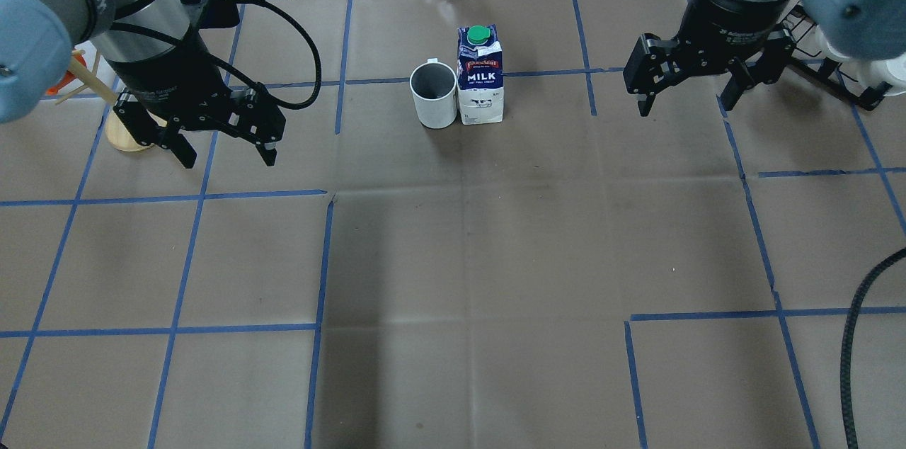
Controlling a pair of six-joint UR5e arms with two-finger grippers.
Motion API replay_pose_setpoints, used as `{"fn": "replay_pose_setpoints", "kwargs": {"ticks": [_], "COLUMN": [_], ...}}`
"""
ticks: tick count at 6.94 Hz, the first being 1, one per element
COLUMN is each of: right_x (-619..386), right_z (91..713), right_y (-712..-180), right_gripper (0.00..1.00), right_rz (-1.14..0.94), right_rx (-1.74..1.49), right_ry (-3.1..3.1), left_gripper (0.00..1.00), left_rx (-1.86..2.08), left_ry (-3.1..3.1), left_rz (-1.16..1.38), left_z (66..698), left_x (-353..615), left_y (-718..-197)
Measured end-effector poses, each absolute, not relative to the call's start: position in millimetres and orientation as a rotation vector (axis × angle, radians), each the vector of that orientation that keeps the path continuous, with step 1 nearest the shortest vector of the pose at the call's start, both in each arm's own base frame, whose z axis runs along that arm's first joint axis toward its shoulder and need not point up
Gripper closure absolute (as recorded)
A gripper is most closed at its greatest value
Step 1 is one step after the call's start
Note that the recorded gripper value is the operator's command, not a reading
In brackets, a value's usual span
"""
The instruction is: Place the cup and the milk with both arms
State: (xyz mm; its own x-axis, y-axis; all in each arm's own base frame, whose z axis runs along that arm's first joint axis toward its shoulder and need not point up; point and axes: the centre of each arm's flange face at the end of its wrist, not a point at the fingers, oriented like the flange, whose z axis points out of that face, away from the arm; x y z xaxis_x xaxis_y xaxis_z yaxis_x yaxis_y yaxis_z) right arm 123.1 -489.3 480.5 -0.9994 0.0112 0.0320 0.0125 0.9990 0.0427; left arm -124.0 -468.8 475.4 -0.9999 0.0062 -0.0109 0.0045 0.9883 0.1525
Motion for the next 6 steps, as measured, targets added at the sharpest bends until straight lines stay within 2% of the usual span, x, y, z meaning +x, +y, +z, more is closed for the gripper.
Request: {"fn": "replay_pose_setpoints", "kwargs": {"ticks": [6], "right_x": [140.8], "right_z": [479.2], "right_y": [-476.2], "right_gripper": [0.0], "right_rz": [-0.047], "right_rx": [0.035], "right_ry": [-3.112], "left_gripper": [0.0], "left_rx": [0.008], "left_ry": [3.121], "left_rz": [0.239], "left_z": [475.5], "left_x": [-124.0], "left_y": [-468.8]}}
